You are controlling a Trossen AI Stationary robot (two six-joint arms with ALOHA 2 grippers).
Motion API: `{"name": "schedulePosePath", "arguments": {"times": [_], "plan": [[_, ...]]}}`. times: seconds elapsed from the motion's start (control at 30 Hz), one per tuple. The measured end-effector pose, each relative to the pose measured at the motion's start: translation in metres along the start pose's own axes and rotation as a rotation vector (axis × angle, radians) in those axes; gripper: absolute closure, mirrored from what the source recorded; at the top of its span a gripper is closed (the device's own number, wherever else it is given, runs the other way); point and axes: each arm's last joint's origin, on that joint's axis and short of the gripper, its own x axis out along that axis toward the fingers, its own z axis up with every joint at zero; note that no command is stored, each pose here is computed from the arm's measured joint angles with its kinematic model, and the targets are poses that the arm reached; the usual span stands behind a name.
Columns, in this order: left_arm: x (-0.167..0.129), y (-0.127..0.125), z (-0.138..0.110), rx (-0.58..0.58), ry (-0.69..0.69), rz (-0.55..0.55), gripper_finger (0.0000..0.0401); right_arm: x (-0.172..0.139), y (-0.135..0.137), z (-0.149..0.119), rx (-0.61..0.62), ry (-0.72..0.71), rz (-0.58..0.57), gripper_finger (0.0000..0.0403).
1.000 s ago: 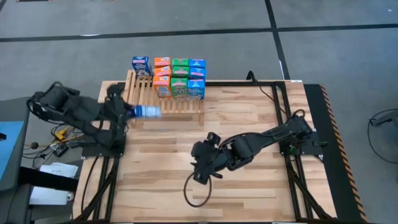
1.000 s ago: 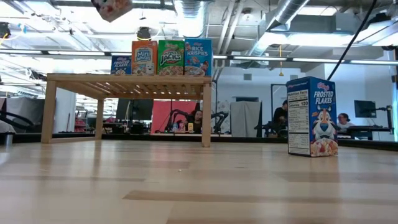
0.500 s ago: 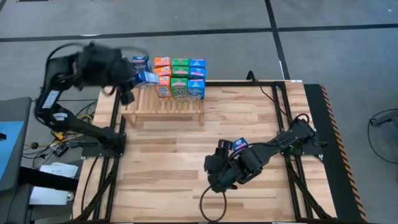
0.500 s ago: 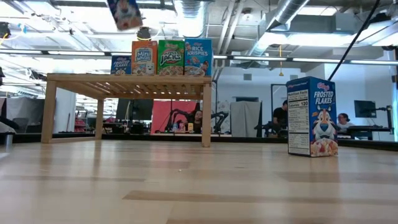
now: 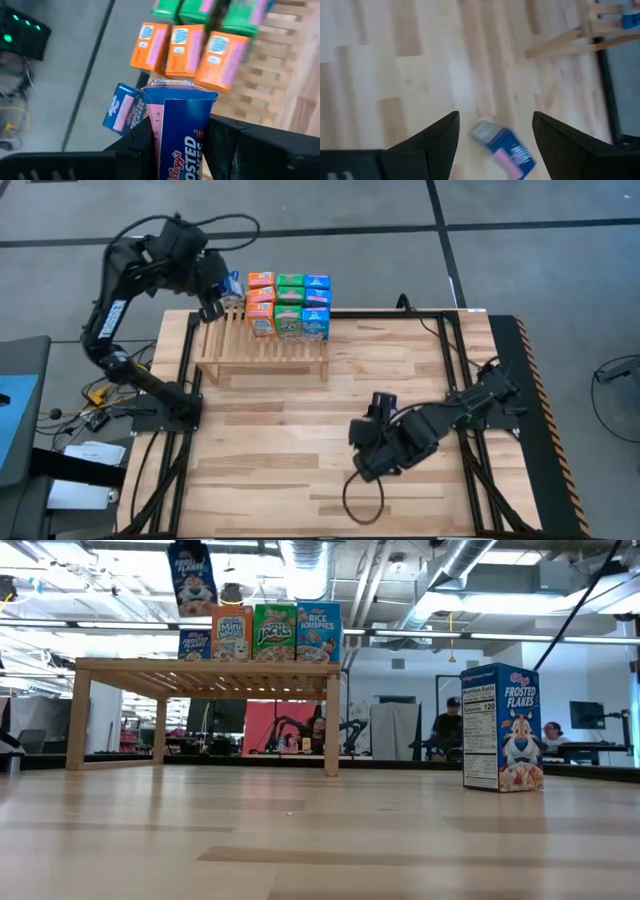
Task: Stack cereal on shelf
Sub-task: Put the left blue cereal box on the shelf aligned with the other blue cereal box
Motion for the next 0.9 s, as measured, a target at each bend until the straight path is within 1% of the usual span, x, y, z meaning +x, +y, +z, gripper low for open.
{"name": "schedulePosePath", "arguments": {"times": [0.1, 0.2, 0.3, 0.37, 0.47, 0.57, 0.67, 0.9], "plan": [[0.007, 0.006, -0.003, 0.0, -0.004, -0.065, 0.0289, 0.01, -0.009, -0.002, 0.037, -0.011, -0.003, 0.0126], [0.015, 0.006, -0.002, 0.04, 0.008, -0.088, 0.0289, 0.015, -0.019, -0.006, 0.079, -0.056, 0.013, 0.0126], [0.018, 0.007, -0.004, 0.104, 0.036, -0.071, 0.0289, 0.025, -0.026, -0.013, 0.099, -0.084, 0.021, 0.0126], [0.016, 0.008, -0.006, 0.104, 0.046, -0.04, 0.0289, 0.03, -0.029, -0.016, 0.109, -0.117, 0.038, 0.0127], [0.021, 0.014, -0.009, 0.075, 0.071, -0.037, 0.0289, 0.035, -0.035, -0.02, 0.127, -0.148, 0.053, 0.0126], [0.028, 0.018, -0.015, 0.059, 0.087, -0.071, 0.0289, 0.04, -0.037, -0.022, 0.114, -0.156, 0.052, 0.0126], [0.04, 0.021, -0.02, 0.049, 0.102, -0.138, 0.0289, 0.041, -0.04, -0.021, 0.094, -0.162, 0.05, 0.0126], [0.07, 0.014, -0.028, 0.12, 0.184, -0.219, 0.0289, 0.044, -0.045, -0.019, 0.05, -0.158, 0.035, 0.0127]]}}
